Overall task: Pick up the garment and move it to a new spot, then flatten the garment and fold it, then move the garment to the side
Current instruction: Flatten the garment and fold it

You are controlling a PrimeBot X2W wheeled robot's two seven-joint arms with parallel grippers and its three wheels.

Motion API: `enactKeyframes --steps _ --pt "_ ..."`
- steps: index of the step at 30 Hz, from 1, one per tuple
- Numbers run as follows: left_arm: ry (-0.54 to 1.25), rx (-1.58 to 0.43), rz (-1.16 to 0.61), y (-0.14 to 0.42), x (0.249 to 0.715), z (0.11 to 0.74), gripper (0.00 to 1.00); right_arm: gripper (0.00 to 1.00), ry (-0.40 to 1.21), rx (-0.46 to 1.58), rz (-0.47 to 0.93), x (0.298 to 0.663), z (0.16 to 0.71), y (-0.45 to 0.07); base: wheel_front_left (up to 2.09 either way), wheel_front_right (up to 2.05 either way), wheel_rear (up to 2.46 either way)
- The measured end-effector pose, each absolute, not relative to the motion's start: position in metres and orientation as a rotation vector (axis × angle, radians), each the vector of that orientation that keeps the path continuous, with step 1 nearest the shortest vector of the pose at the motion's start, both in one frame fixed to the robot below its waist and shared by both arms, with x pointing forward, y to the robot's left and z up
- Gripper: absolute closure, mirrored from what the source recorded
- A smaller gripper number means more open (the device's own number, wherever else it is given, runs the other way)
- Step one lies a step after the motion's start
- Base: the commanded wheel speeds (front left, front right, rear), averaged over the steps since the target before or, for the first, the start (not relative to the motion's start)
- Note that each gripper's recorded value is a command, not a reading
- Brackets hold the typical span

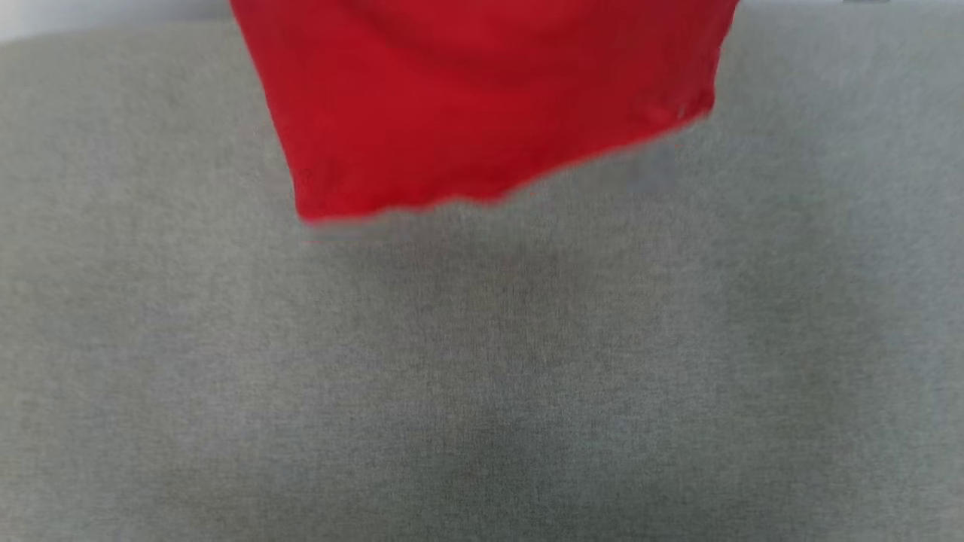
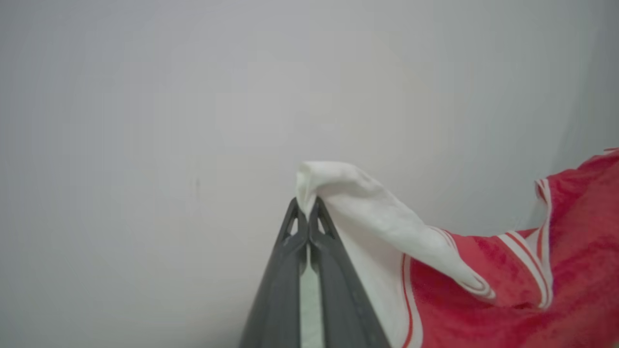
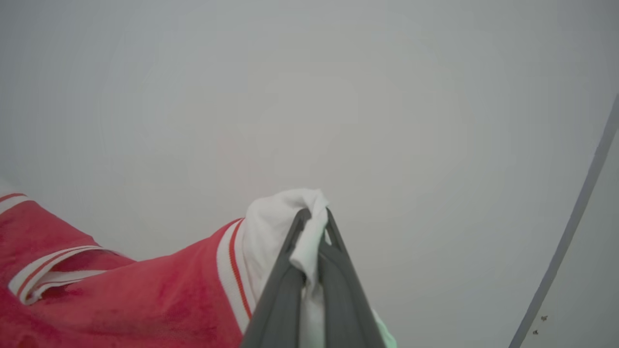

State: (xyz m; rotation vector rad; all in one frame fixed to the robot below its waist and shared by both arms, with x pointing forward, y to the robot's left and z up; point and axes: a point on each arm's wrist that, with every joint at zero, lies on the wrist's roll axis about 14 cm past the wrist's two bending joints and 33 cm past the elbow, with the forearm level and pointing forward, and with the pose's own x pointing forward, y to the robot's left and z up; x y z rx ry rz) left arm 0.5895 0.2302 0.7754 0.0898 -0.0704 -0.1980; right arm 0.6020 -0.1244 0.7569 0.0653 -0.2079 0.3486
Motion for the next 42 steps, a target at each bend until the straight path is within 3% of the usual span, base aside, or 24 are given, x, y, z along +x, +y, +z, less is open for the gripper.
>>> enactKeyframes --steps 11,14,18,25,31,42 --pt "-0.447 0.157 -0.19 0.22 0.652 0.804 1.0 1.0 -0.496 -0.113 0.256 0.672 0.749 -0.126 0.0 0.0 0.0" --pt "-0.49 0.152 -0.187 0.226 0.662 0.789 1.0 1.0 -0.473 -0.146 0.257 0.688 0.721 -0.121 0.0 0.0 0.0" --pt "-0.339 0.166 -0.141 0.25 0.674 0.721 1.0 1.0 -0.276 -0.146 0.296 0.703 0.644 -0.104 0.0 0.0 0.0" --pt "-0.012 0.119 -0.183 0.25 0.651 0.616 1.0 1.0 -0.041 -0.12 0.337 0.683 0.565 -0.097 0.0 0.0 0.0" --pt "0.216 0.052 -0.22 0.255 0.605 0.56 1.0 1.0 0.072 -0.084 0.392 0.65 0.535 -0.091 0.0 0.0 0.0" --pt "0.458 -0.078 -0.252 0.256 0.506 0.51 1.0 1.0 0.252 -0.092 0.556 0.561 0.5 -0.094 0.0 0.0 0.0"
